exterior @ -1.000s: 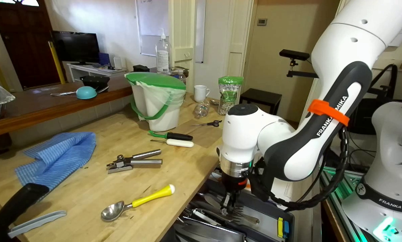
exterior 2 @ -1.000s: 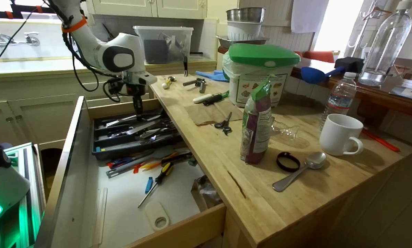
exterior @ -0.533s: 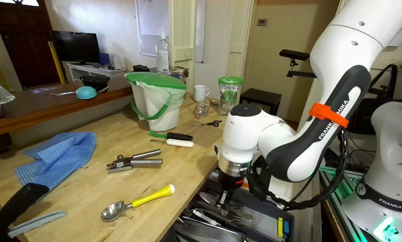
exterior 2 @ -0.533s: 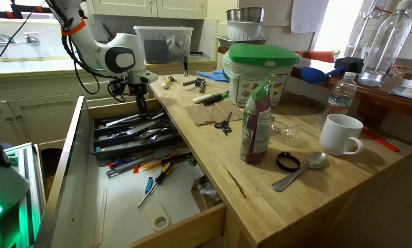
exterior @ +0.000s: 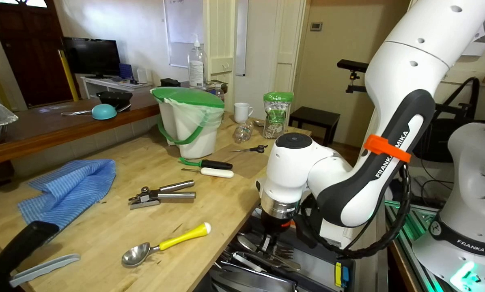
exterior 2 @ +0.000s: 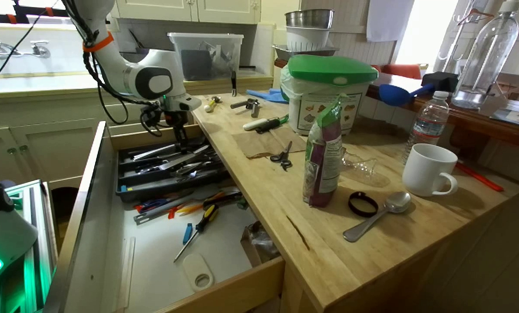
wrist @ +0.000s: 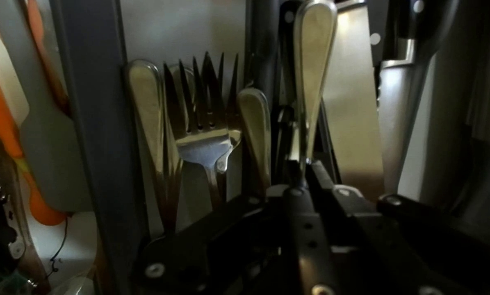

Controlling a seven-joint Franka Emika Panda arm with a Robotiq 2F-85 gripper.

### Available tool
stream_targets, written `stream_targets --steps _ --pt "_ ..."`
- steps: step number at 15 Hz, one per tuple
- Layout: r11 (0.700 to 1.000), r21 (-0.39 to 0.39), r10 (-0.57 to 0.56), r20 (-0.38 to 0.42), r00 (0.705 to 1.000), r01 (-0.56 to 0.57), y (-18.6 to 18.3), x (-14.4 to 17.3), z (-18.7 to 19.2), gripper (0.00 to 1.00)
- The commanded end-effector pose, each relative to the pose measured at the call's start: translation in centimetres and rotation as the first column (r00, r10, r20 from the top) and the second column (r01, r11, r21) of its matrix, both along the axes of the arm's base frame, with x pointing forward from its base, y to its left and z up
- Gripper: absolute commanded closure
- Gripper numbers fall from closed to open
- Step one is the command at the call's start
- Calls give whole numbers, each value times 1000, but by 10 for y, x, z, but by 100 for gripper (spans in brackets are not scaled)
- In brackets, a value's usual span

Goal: Put the knife in the drawer

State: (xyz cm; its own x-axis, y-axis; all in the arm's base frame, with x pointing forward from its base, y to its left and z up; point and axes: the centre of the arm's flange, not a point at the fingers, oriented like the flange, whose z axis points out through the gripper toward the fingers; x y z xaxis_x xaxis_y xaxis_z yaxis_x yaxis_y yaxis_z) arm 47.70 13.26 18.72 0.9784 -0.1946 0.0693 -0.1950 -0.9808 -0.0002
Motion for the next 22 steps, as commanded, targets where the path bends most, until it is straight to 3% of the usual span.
stream_targets --steps 1,3,7,8,20,21,22 --pt "999 24 45 6 999 -46 7 7 -15 98" --pt "1000 4 27 -3 1000 -27 3 0 -6 93" --pt "1000 3 24 -2 1000 -23 2 1 -6 93" --pt "1000 8 27 -5 1000 -27 5 4 -11 98" --pt "995 -28 91 -21 996 -92 44 12 -51 98" --pt "995 -23 100 -14 995 -100 45 12 -49 91" --pt "994 -20 105 -9 994 -105 47 13 -47 66"
